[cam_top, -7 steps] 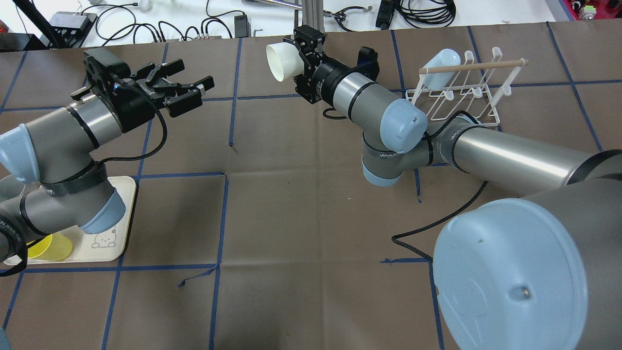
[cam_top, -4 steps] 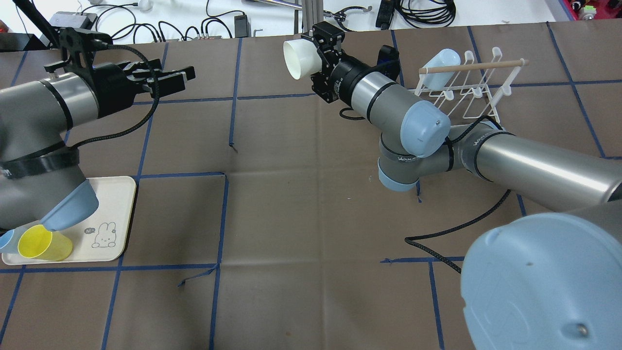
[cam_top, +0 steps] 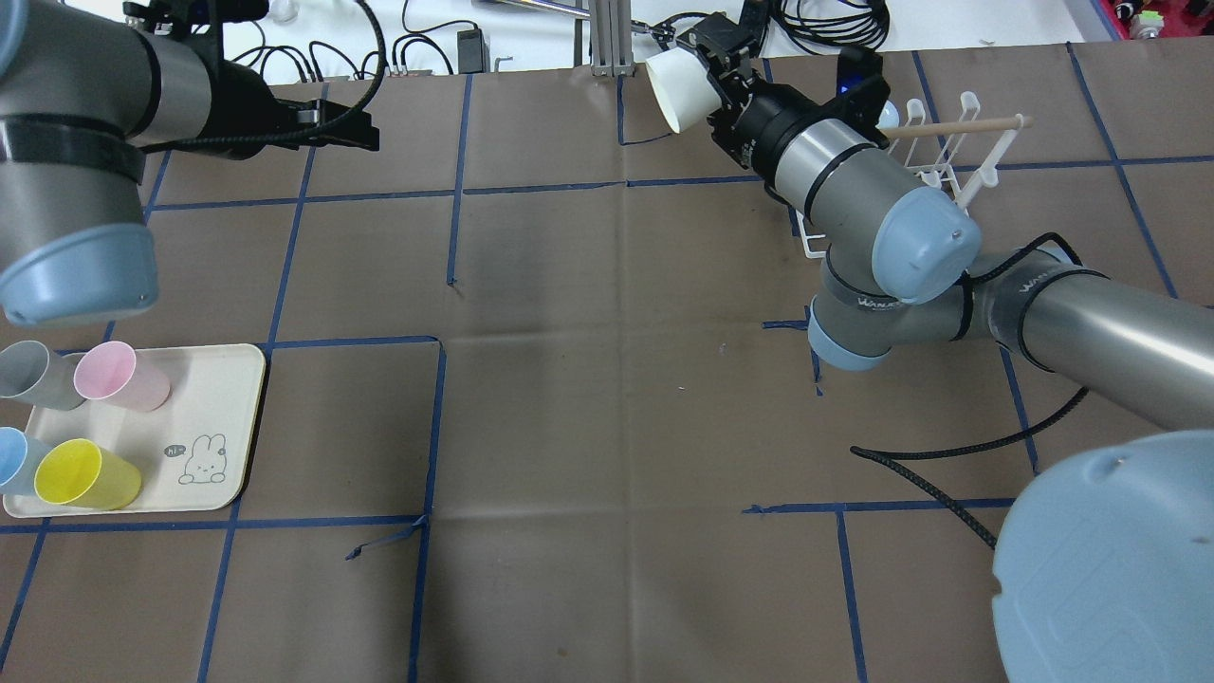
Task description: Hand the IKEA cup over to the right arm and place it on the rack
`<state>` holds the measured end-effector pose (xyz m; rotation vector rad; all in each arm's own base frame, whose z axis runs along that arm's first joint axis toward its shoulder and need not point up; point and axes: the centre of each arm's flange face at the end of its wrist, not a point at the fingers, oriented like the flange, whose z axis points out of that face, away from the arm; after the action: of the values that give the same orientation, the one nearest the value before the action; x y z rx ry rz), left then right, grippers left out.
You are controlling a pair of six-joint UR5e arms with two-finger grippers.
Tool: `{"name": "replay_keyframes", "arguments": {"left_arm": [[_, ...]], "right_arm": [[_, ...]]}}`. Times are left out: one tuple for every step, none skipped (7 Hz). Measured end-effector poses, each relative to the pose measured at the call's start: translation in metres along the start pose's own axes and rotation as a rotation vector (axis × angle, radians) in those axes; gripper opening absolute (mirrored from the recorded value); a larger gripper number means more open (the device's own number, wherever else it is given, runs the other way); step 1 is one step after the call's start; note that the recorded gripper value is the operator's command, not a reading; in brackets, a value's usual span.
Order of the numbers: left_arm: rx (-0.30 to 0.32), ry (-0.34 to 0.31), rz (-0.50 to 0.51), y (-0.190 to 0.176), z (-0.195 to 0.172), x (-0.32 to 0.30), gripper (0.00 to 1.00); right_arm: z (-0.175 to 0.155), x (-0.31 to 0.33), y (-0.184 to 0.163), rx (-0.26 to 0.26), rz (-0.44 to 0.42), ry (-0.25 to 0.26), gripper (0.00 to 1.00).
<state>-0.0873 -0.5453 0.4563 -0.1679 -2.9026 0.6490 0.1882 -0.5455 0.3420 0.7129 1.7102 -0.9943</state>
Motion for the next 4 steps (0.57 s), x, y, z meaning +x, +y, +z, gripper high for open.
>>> {"name": "replay_keyframes", "arguments": {"left_arm": [[-0.121,-0.066,-0.037,-0.007,-0.009,0.015,0.99],[-0.236,-0.112,-0.072,-0.006,-0.018,0.025,0.99],[-0.318,-0.137,-0.103,0.002,-0.025,0.029,0.99],[-0.372,-0.158,-0.123,0.01,-0.029,0.032,0.99]], "right_arm": [[-0.008,0.009,-0.022,0.041,-0.197,0.023,0.33],[-0.017,0.017,-0.045,0.078,-0.399,0.048,0.33],[-0.026,0.023,-0.068,0.108,-0.57,0.078,0.33],[-0.034,0.031,-0.09,0.133,-0.721,0.115,0.32]]}}
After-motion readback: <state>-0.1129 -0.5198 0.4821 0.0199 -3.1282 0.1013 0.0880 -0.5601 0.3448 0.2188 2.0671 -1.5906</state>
